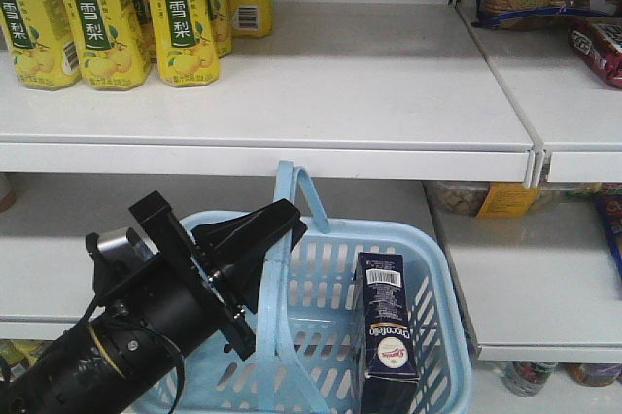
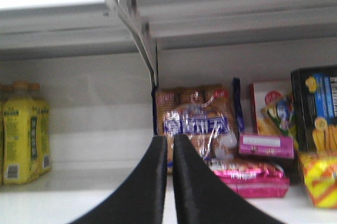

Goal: Left arm holds basket, right arm returns cookies

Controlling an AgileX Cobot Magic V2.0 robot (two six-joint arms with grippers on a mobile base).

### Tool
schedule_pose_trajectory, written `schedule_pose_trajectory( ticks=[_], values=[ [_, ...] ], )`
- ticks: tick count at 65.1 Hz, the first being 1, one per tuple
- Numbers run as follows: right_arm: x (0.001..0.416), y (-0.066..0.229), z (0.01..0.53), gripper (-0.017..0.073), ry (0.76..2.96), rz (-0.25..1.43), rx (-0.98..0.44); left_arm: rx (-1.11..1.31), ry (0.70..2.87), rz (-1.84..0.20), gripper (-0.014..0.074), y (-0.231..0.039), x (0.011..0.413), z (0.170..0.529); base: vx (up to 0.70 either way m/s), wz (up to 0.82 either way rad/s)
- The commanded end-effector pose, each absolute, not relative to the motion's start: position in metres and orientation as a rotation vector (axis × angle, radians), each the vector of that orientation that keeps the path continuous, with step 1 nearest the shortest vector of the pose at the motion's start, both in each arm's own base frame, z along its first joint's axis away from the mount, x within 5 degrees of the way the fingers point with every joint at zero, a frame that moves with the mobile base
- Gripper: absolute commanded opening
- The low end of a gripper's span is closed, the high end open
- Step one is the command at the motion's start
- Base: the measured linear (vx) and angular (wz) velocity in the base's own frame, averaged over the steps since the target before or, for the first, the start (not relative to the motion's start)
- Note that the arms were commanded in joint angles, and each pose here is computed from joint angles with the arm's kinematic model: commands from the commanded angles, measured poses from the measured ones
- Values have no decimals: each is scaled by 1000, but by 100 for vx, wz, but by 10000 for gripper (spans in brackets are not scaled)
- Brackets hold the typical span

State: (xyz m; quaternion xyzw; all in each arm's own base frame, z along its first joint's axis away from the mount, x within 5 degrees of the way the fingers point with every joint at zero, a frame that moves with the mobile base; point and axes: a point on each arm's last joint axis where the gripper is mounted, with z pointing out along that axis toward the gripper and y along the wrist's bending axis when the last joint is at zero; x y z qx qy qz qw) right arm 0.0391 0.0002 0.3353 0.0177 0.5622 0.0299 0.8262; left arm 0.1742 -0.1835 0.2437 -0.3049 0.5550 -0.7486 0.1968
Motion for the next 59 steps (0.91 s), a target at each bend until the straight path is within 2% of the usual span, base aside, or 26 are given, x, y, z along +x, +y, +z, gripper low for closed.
schedule_pose_trajectory(
  ticks=[1, 19, 28, 50, 59],
  values=[
    [41, 0, 370, -6, 1104, 42, 22, -706, 1155, -2315, -3, -173, 170, 284, 0, 0],
    [66, 0, 430, 13, 1209, 39, 30, -706, 1155, -2315, -3, -173, 170, 284, 0, 0],
    [76, 0, 459, 80, 1244, 37, 34, -706, 1155, -2315, -3, -173, 170, 284, 0, 0],
    [103, 0, 481, 494, 1446, 68, 60, -706, 1155, -2315, -3, -173, 170, 284, 0, 0],
    [117, 7, 474, 571, 1533, 148, 45, -706, 1155, -2315, -3, -173, 170, 284, 0, 0]
  ],
)
